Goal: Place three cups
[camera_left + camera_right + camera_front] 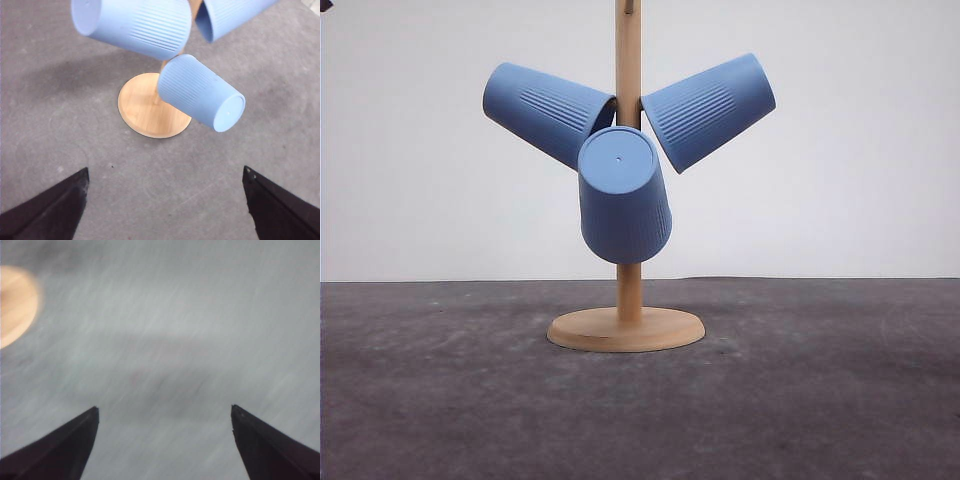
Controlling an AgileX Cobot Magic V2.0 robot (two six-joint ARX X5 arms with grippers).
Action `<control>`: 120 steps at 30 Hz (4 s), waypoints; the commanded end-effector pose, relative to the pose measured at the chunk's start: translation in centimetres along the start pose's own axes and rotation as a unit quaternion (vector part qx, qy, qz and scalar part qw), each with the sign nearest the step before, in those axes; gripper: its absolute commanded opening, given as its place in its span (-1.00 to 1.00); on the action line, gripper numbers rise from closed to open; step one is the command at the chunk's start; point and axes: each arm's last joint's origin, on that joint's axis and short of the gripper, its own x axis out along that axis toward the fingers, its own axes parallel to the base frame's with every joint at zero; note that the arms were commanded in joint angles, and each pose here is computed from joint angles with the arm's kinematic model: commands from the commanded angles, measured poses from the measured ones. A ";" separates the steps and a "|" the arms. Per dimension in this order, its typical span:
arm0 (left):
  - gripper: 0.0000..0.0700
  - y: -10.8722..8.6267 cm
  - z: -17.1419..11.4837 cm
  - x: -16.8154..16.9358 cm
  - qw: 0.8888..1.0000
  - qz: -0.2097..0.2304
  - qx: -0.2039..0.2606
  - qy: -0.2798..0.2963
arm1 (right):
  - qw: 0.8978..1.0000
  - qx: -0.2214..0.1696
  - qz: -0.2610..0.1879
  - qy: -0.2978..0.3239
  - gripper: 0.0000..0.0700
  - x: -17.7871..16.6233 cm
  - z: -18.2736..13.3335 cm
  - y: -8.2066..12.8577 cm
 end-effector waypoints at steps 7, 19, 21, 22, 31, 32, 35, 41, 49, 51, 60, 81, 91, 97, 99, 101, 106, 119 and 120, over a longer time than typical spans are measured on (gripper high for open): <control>0.45 0.7 0.4 -0.9 0.997 0.037 -0.044 -0.047 | 0.977 -0.094 0.105 -0.161 0.49 -2.1 4.2 1.0; 0.16 1.1 -2.0 -0.7 0.992 0.046 -0.022 -0.113 | 0.971 -0.107 0.098 -0.188 0.25 -2.1 4.5 1.0; -0.94 1.0 -2.0 -0.7 0.993 0.047 -0.016 -0.110 | 0.973 -0.109 0.087 -0.183 -0.94 -2.1 4.5 0.9; -0.95 1.1 -2.0 -0.7 0.993 0.047 -0.014 -0.112 | 0.974 -0.111 0.078 -0.183 -0.91 -2.0 4.5 0.9; -1.00 1.0 -1.9 -0.8 0.992 0.049 -0.012 -0.115 | 0.975 -0.111 0.064 -0.180 -0.99 -1.7 4.6 0.8; -1.00 1.0 -1.9 -0.8 0.992 0.049 -0.012 -0.115 | 0.975 -0.111 0.064 -0.180 -0.99 -1.7 4.6 0.8; -1.00 1.0 -1.9 -0.8 0.992 0.049 -0.012 -0.115 | 0.975 -0.111 0.064 -0.180 -0.99 -1.7 4.6 0.8; -1.00 1.1 -2.6 -0.7 0.987 0.065 0.054 -0.137 | 0.975 -0.111 0.064 -0.180 -0.99 -1.7 4.6 0.8; -1.00 3.5 -11.4 2.7 0.957 0.147 0.073 -0.240 | 0.975 -0.111 0.064 -0.180 -0.99 -1.7 4.6 0.8; -1.00 4.1 -13.8 3.4 0.950 0.189 0.058 -0.241 | 0.975 -0.111 0.064 -0.180 -0.99 -1.7 4.6 0.8; -1.00 5.3 -19.3 5.2 0.922 0.284 -0.009 -0.263 | 0.975 -0.111 0.064 -0.180 -0.99 -1.7 4.6 0.8; -1.00 5.7 -20.6 6.4 0.926 0.281 -0.022 -0.251 | 0.975 -0.111 0.064 -0.180 -0.99 -1.7 4.6 0.8; -1.00 5.7 -20.6 6.4 0.926 0.281 -0.022 -0.251 | 0.975 -0.111 0.064 -0.180 -0.99 -1.7 4.6 0.8; -1.00 5.7 -20.6 6.4 0.926 0.281 -0.022 -0.251 | 0.975 -0.118 0.060 -0.180 -0.99 -1.7 4.6 0.8; -1.00 5.7 -20.6 6.4 0.926 0.281 -0.022 -0.251 | 0.974 -0.127 0.045 -0.180 -0.99 -1.8 4.6 0.7; -1.00 5.7 -20.6 6.4 0.926 0.281 -0.022 -0.251 | 0.974 -0.130 0.030 -0.183 -0.99 -2.0 4.3 0.6; -1.00 5.7 -20.6 6.4 0.926 0.281 -0.022 -0.251 | 0.979 -0.066 -0.021 -0.189 -0.99 -0.6 0.7 -0.3; -1.00 5.7 -20.6 6.4 0.926 0.281 -0.022 -0.251 | 0.965 0.014 -0.083 -0.250 -0.99 5.0 -12.9 -1.3; -1.00 5.7 -20.6 6.4 0.926 0.281 -0.022 -0.251 | 0.964 0.019 -0.088 -0.251 -0.99 5.2 -13.4 -1.3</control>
